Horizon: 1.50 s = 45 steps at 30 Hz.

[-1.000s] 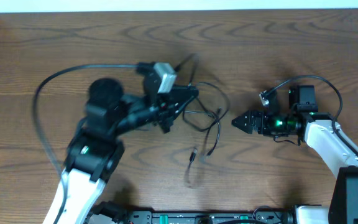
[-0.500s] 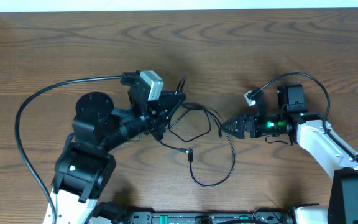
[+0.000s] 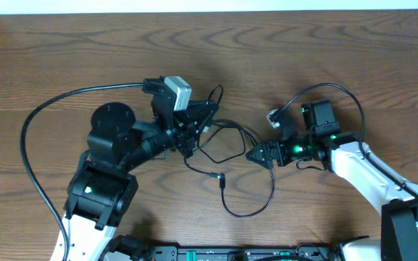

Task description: Untangle cables

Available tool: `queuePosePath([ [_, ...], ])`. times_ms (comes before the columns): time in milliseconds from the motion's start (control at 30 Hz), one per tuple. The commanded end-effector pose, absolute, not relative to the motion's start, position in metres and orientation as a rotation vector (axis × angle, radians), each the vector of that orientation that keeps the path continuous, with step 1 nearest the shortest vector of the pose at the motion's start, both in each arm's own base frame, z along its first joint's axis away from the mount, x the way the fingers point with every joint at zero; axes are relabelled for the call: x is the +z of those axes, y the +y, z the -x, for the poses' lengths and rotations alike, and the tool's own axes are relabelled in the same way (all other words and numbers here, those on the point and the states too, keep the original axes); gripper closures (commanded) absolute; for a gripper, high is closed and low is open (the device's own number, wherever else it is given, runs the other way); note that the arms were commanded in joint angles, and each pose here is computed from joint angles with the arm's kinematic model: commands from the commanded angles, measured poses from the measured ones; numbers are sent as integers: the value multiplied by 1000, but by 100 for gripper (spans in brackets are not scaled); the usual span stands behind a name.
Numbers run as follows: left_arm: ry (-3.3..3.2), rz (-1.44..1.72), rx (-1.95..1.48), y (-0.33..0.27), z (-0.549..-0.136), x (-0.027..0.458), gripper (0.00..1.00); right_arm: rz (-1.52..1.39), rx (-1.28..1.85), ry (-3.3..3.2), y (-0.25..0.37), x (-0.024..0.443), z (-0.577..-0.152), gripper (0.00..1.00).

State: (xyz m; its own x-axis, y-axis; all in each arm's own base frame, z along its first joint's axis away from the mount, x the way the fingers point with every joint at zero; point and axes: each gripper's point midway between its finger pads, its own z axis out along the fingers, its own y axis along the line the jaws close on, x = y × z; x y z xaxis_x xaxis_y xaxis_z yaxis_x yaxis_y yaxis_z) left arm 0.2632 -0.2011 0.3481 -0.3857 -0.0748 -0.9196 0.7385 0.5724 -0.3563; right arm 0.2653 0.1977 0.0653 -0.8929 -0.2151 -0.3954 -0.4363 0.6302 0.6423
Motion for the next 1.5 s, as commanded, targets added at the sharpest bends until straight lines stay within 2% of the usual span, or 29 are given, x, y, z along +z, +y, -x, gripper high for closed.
queuePosePath([
  [0,1699,-493,-1004,-195,-254,371,92,546,988,2593,197,58,-270,16],
  [233,1655,-474,-1028,-189,-238,388,92,548,895,2527,210,62,-286,5],
  [300,1649,-463,-1039,-188,-235,391,92,562,895,2504,214,64,-288,9],
  [367,1637,-463,-1039,-187,-232,394,92,567,876,2491,216,65,-291,16],
  [500,1613,-468,-1037,-185,-226,400,93,578,845,2495,218,59,-292,16],
  [667,1590,-473,-1034,-183,-219,406,93,594,851,2519,223,49,-289,37],
  [733,1586,-473,-1034,-182,-219,407,92,599,852,2531,224,45,-287,37],
  [767,1585,-473,-1034,-182,-218,407,92,603,852,2541,224,41,-286,33],
  [800,1586,-472,-1035,-182,-218,407,92,606,852,2550,225,38,-285,33],
  [900,1588,-465,-1042,-182,-218,407,93,603,851,2580,224,29,-283,46],
  [933,1589,-465,-1043,-182,-218,407,92,602,851,2582,224,28,-283,67],
  [967,1589,-465,-1042,-182,-218,407,93,602,854,2577,225,28,-284,99],
  [1133,1628,-462,-1039,-182,-218,398,92,572,922,2501,234,46,-294,99],
  [1333,1803,-387,-912,-170,-233,357,92,448,911,2451,217,118,-320,99],
  [1467,1890,-382,-846,-166,-243,334,92,361,734,2524,180,160,-326,99],
])
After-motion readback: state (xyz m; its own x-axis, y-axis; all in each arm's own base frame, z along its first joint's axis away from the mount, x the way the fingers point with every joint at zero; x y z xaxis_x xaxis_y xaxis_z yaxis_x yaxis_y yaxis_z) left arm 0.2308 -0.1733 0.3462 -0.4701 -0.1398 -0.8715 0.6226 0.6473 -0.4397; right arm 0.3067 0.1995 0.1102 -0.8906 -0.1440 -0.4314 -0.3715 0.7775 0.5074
